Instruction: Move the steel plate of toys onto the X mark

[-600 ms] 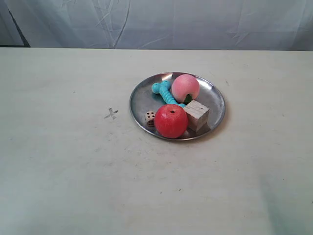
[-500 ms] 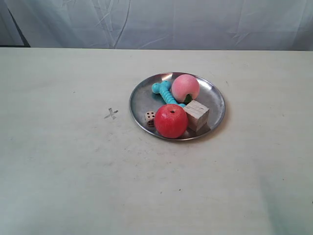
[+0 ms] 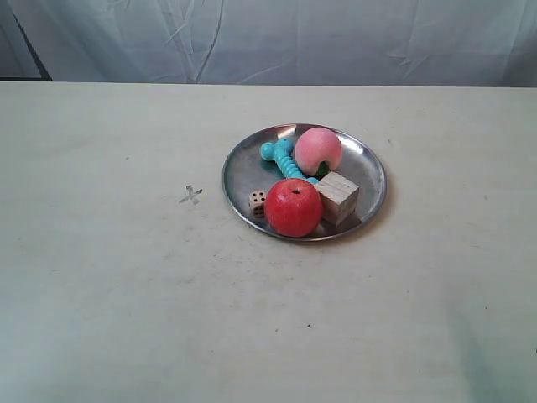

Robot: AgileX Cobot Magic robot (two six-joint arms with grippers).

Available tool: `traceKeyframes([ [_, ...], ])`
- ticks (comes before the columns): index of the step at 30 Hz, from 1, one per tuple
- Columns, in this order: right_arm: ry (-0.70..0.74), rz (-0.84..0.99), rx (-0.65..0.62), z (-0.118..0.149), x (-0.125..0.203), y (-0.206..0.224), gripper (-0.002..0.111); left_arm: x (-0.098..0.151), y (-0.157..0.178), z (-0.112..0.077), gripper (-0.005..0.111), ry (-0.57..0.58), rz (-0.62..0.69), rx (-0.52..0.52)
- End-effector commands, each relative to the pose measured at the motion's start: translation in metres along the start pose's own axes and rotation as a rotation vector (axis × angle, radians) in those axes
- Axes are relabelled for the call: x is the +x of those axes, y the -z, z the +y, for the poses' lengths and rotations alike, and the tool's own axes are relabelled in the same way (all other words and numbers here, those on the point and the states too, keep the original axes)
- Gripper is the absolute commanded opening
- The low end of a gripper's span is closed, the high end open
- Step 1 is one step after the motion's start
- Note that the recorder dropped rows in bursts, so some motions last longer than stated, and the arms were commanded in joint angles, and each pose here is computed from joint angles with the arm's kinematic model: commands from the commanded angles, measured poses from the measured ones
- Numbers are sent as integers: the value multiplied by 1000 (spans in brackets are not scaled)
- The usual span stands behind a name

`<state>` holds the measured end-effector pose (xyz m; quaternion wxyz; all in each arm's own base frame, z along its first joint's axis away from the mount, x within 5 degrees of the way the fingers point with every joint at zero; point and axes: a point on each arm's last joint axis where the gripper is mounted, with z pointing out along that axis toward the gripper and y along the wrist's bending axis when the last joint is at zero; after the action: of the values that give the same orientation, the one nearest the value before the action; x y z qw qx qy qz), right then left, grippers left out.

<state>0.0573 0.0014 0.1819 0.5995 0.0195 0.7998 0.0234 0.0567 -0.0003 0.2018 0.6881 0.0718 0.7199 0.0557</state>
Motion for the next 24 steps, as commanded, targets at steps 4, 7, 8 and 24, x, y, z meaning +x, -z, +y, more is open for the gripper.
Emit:
traceKeyframes([
  [4,12,-14,6,0,-1,0,0,-28,5,1,0,61,-322,-3],
  [7,91,-40,23,-2,-3,0,0,-39,10,2,0,146,-455,7],
  [8,128,-70,33,-3,-6,1,0,-42,11,3,0,197,-490,17],
  [24,-487,-780,-167,-3,-64,27,0,-49,19,26,0,1015,-691,31],
])
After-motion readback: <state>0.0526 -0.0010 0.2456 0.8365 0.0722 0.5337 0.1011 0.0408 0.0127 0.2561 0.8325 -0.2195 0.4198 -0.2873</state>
